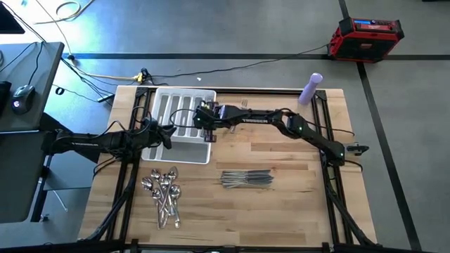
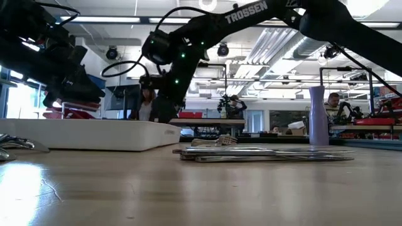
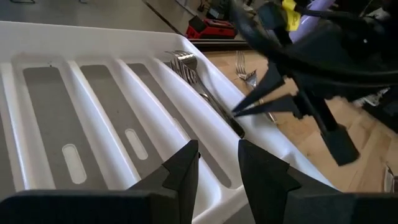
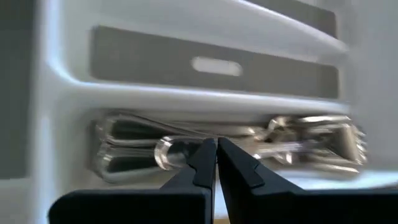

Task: Sort silverware
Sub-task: Put the fork in the silverware tray

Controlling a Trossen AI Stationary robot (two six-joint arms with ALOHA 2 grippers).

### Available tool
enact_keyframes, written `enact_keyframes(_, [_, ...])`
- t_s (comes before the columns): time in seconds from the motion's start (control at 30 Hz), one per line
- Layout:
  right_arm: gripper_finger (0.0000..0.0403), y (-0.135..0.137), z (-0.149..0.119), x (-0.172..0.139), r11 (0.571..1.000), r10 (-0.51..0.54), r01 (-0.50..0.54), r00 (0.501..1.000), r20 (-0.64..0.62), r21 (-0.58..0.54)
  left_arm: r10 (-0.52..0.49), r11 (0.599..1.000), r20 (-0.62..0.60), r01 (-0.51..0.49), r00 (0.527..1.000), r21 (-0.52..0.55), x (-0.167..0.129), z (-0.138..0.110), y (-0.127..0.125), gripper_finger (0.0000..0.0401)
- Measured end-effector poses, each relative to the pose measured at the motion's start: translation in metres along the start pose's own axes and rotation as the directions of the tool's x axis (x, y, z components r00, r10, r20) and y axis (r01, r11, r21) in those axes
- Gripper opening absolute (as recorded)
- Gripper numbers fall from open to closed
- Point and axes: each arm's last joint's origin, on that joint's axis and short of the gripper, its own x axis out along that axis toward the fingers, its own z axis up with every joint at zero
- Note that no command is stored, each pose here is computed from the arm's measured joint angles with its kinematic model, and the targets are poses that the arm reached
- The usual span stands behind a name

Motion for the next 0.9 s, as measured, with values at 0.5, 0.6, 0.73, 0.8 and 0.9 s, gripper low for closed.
enact_keyframes(0.5, [0.0, 0.014, 0.003, -0.001, 0.963, 0.269, -0.269, 0.963, 0.007, 0.02, -0.003, 1.0, 0.003, 0.003, 1.0, -0.008, 0.0, 0.0, 0.0, 0.0097])
enact_keyframes(0.6, [0.0, 0.005, 0.022, -0.016, 0.998, 0.024, -0.029, 0.997, 0.074, 0.059, -0.003, 1.0, 0.003, 0.003, 1.0, -0.008, 0.0, 0.0, 0.0, 0.0097])
enact_keyframes(0.73, [0.0, -0.007, 0.023, -0.023, 0.991, -0.12, 0.116, 0.991, 0.062, 0.068, -0.002, 1.0, 0.002, 0.002, 1.0, -0.007, 0.0, 0.0, 0.0, 0.0097])
enact_keyframes(0.8, [0.0, -0.007, 0.018, -0.017, 0.994, -0.081, 0.078, 0.996, 0.037, 0.073, 0.0, 1.0, -0.002, 0.0, 1.0, -0.004, 0.0, 0.0, 0.0, 0.0097])
enact_keyframes(0.9, [0.0, -0.006, 0.011, -0.014, 0.996, 0.011, -0.01, 1.0, -0.003, 0.093, 0.001, 1.0, -0.003, -0.001, 1.0, -0.003, 0.0, 0.0, 0.0, 0.0097])
